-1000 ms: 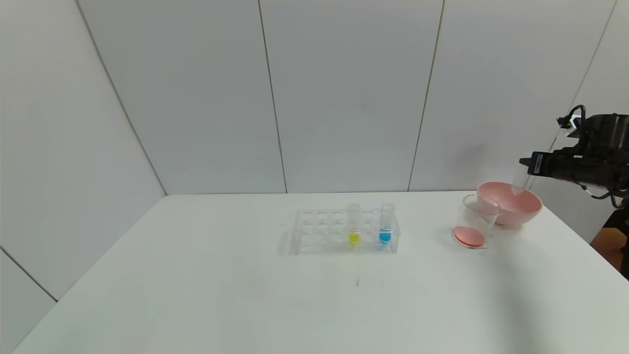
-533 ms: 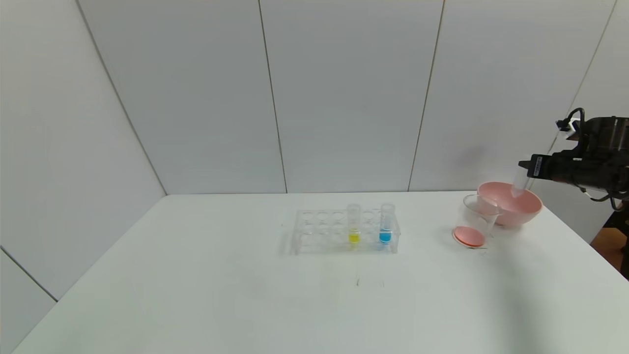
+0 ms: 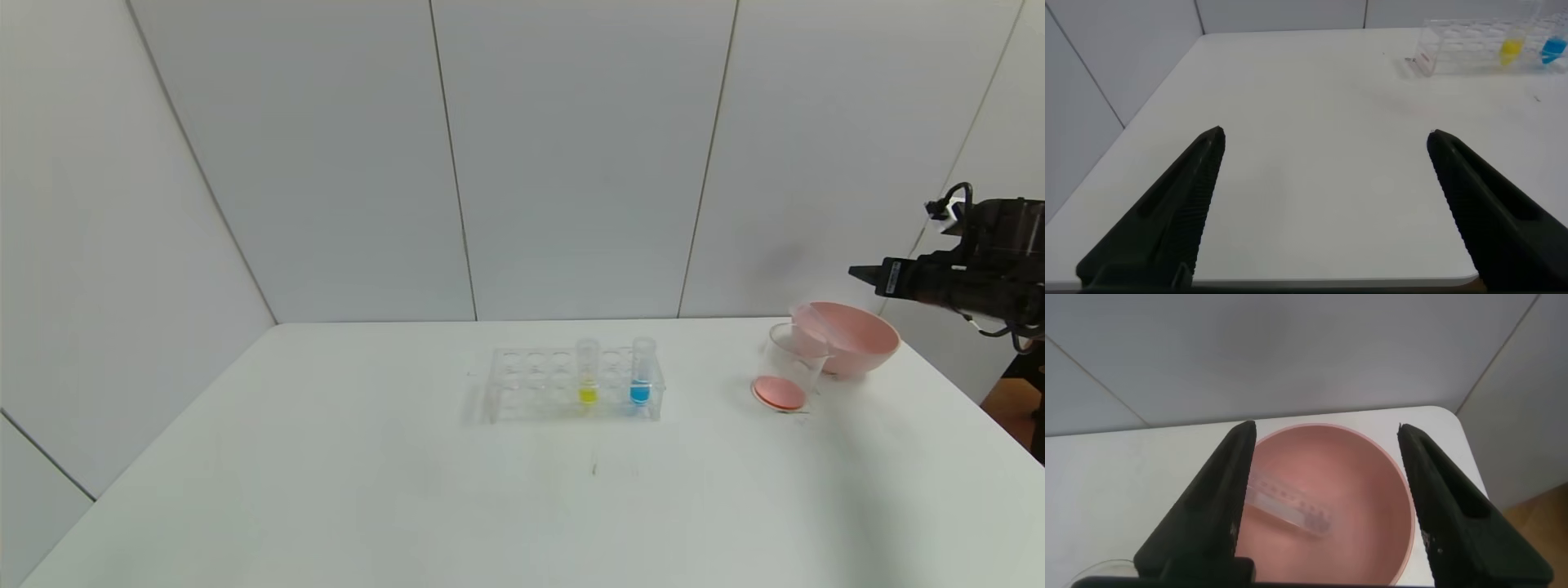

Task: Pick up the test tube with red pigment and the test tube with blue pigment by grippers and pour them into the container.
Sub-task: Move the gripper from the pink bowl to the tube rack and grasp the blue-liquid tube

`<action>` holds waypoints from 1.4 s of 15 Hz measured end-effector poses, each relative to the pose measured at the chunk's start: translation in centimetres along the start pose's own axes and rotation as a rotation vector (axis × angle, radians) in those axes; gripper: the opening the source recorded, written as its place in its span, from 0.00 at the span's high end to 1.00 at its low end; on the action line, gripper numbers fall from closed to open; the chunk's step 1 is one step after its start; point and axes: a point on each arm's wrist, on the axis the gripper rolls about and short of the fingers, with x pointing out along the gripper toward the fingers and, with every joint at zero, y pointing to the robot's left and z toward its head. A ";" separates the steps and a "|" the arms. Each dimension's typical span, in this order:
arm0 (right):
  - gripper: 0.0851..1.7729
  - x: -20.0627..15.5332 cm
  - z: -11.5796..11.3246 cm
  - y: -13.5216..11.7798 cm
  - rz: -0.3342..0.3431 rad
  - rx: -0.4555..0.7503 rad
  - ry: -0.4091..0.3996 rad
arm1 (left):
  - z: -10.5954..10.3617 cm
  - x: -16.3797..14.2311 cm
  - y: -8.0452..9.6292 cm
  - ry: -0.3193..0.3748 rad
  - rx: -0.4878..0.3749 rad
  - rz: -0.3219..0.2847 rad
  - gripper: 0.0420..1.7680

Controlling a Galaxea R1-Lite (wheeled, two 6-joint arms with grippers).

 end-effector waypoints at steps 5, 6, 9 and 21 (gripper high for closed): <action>0.18 -0.9 -0.1 0.8 0.009 -0.004 0.011 | 0.0 0.0 0.0 0.000 0.000 0.000 0.00; 0.16 -1.3 -0.3 1.1 0.014 -0.003 0.013 | 0.0 0.0 0.0 0.000 0.000 0.000 0.00; 0.12 -3.1 -0.6 2.5 0.032 0.008 0.021 | 0.0 0.0 0.0 0.000 0.000 0.000 0.00; 0.06 -18.1 -4.9 15.7 0.127 -0.034 0.099 | 0.0 0.0 0.0 0.000 0.000 0.000 0.00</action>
